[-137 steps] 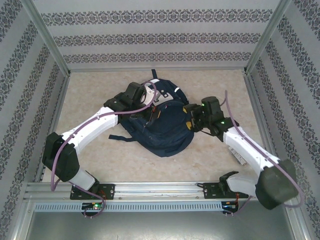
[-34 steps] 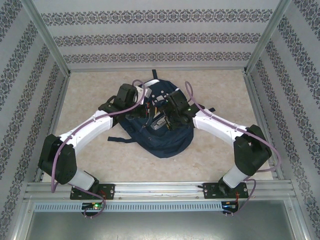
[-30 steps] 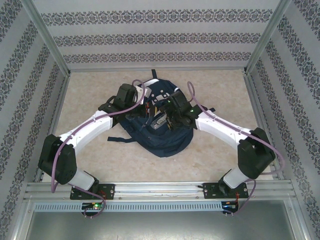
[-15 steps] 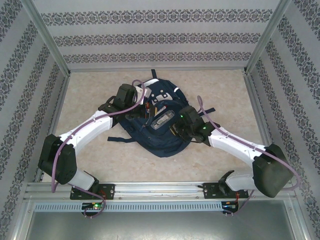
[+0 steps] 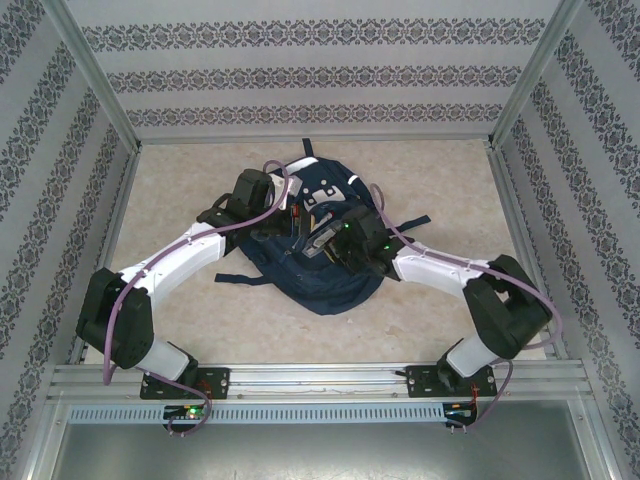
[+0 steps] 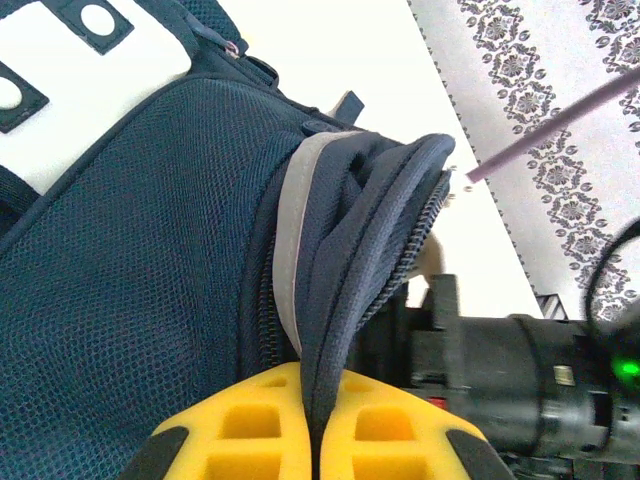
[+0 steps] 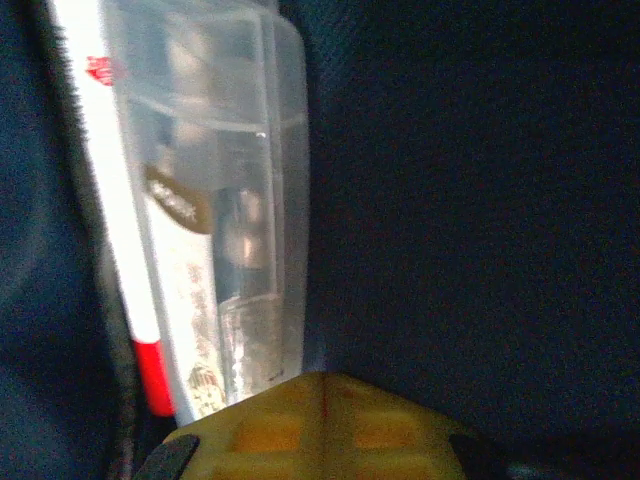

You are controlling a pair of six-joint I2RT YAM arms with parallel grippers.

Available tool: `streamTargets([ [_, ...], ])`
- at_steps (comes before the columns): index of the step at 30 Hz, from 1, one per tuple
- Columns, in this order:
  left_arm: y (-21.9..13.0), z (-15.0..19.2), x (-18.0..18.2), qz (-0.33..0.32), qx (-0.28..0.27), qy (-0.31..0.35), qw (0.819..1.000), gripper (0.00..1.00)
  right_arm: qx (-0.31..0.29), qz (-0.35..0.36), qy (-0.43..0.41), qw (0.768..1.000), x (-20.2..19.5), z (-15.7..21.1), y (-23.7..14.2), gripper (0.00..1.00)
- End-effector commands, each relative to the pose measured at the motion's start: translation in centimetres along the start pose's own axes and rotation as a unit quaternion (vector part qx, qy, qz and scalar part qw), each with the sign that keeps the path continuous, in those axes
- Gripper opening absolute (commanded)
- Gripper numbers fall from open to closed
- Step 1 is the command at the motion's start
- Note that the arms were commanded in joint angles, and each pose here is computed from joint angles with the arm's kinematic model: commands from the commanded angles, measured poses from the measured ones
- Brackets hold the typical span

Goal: Pack books, pencil case, and school supplies into a backpack

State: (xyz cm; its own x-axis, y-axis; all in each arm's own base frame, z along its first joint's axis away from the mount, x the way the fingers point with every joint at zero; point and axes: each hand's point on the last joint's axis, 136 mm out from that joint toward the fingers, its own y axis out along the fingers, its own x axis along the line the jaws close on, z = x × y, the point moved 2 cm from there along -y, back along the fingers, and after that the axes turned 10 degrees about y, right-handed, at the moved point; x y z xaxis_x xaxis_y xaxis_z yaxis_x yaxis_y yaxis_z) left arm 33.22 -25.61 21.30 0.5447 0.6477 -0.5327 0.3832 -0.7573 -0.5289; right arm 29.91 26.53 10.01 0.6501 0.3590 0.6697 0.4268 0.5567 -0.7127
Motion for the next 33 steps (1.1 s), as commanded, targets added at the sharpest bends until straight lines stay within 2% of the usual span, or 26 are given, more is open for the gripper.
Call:
streamTargets([
  [1,-1.2,-2.9,-0.9,0.018,-0.062,0.016,0.998,0.0,-0.019,-0.018,-0.014,1.0,1.3,-0.7,1.4,0.06],
  [4,-0.7,-2.7,-0.6,0.023,-0.063,0.005,0.998,0.0,-0.026,-0.062,-0.006,0.998,4.1,-1.1,2.4,0.09],
  [9,-0.6,-2.6,-0.4,0.02,-0.06,0.002,0.998,0.02,0.01,-0.094,-0.023,0.995,7.5,-0.1,1.8,0.17],
  [13,-0.8,-2.1,0.0,0.003,-0.052,0.02,0.998,0.11,0.007,-0.072,-0.021,0.997,5.2,0.0,-0.1,0.28],
  [16,-1.3,-1.9,0.5,-0.018,-0.047,0.028,0.998,0.32,0.002,-0.049,-0.011,0.999,2.1,-0.7,-1.8,0.31],
  [17,-1.4,-1.8,0.4,-0.02,-0.045,0.034,0.998,0.35,-0.003,-0.041,-0.014,0.999,1.1,-0.8,-2.5,0.32],
  [21,-3.2,-1.6,0.8,-0.036,-0.032,0.037,0.998,0.42,-0.046,-0.014,-0.077,0.996,-1.9,-1.6,-6.7,0.34],
  [23,-4.4,-1.0,1.7,-0.054,-0.023,0.014,0.998,0.45,-0.066,-0.004,-0.138,0.988,-2.3,-1.8,-8.6,0.35],
  [27,-5.9,1.9,4.6,-0.105,0.003,-0.081,0.991,0.46,-0.101,0.026,-0.257,0.961,-2.9,-2.0,-11.6,0.35],
  [30,-5.4,4.7,6.3,-0.134,0.036,-0.143,0.98,0.47,-0.107,0.037,-0.31,0.944,-3.1,-2.0,-12.2,0.35],
  [33,-4.2,6.2,7.3,-0.136,0.049,-0.207,0.968,0.49,-0.112,0.051,-0.346,0.93,-2.8,-1.9,-12.3,0.36],
])
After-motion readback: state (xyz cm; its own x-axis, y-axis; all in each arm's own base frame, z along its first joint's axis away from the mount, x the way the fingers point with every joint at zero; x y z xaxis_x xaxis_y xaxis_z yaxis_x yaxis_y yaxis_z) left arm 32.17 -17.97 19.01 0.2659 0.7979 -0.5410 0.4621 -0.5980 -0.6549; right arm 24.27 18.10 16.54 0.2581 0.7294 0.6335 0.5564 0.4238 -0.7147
